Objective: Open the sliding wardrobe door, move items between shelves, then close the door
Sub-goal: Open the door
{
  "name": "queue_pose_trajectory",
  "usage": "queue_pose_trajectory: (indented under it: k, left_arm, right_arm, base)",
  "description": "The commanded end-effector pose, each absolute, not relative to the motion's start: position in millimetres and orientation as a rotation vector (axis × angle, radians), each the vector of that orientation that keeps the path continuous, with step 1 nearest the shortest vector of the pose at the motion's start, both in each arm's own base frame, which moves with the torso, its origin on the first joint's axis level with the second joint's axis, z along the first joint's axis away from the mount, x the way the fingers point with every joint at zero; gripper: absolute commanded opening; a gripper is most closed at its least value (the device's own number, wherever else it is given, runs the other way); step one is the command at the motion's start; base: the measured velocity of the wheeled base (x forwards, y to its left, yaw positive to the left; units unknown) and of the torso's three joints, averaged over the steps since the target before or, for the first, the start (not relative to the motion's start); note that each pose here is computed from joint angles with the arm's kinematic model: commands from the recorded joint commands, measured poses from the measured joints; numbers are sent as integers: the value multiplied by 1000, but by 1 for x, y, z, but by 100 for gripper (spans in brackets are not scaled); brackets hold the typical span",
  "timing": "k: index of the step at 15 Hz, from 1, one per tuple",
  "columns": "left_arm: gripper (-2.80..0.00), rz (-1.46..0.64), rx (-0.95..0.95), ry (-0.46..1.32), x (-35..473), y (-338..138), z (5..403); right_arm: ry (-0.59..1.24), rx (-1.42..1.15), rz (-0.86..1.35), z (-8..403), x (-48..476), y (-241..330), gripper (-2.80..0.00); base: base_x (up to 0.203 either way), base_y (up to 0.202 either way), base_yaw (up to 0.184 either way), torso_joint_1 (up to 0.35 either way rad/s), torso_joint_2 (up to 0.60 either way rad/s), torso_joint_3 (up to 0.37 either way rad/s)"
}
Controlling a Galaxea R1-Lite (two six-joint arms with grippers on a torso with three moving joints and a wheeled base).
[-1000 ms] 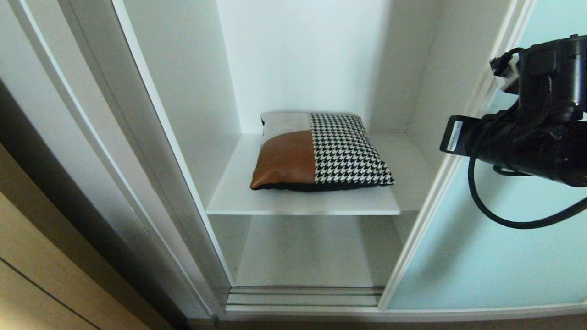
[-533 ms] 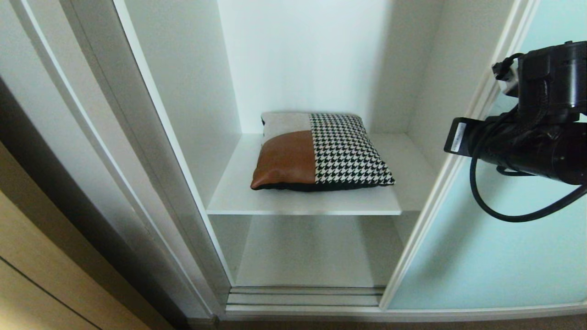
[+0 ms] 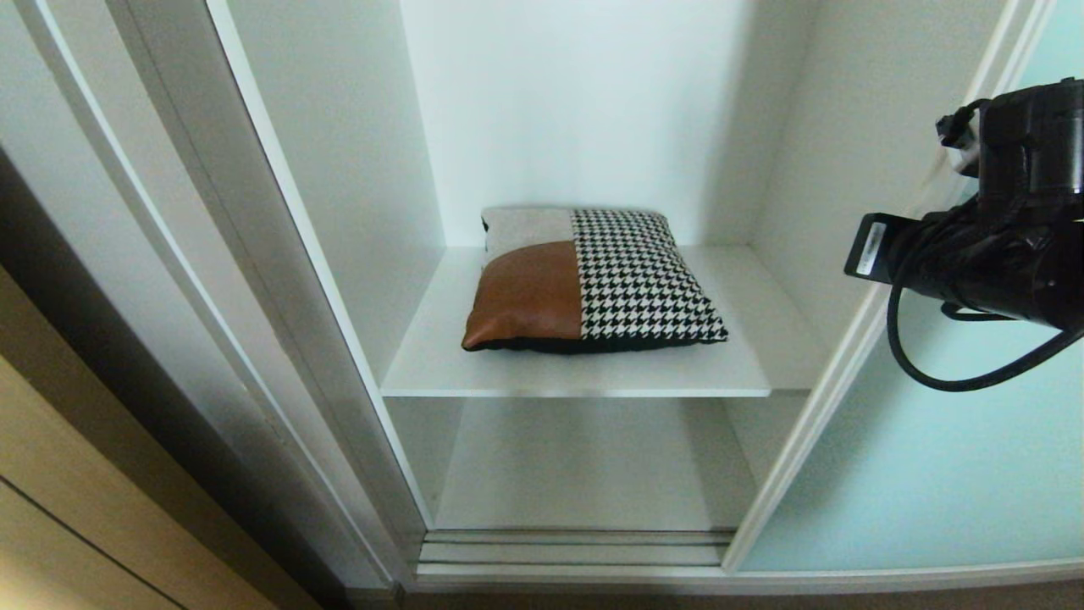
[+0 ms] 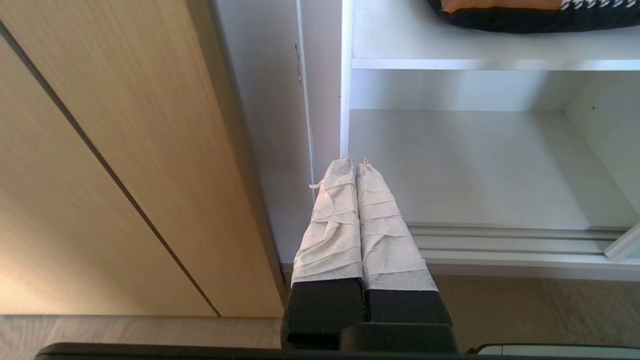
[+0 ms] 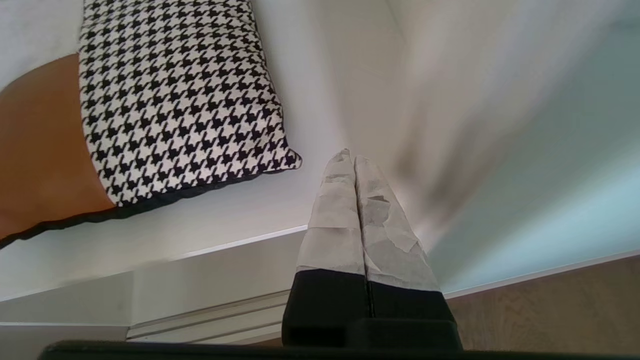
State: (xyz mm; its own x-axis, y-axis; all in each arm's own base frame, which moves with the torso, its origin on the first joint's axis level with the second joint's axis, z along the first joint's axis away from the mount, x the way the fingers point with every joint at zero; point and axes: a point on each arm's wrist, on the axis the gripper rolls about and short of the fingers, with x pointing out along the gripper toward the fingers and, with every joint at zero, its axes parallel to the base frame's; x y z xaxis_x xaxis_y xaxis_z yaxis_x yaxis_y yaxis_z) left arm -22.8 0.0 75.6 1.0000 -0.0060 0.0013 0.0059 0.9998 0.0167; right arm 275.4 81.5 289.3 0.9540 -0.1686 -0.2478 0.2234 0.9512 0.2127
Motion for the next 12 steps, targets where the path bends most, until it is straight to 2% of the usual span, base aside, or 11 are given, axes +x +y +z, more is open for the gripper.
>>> queue_pose_trajectory:
  k: [1,6,12]
  left_arm:
    - [-280,-6,17,1,-23,0,75]
    - [-280,-6,17,1,-23,0,75]
    - [-280,-6,17,1,-23,0,75]
  right_arm:
    - [226,247,-232,289,277,72,-280]
    - [220,266,-246,292,275,56,-280]
    - [136,269,-39,323,209,61,-280]
  base:
    - [0,0,0,0,0,0]
    - [0,0,0,0,0,0]
    - [0,0,0,0,0,0]
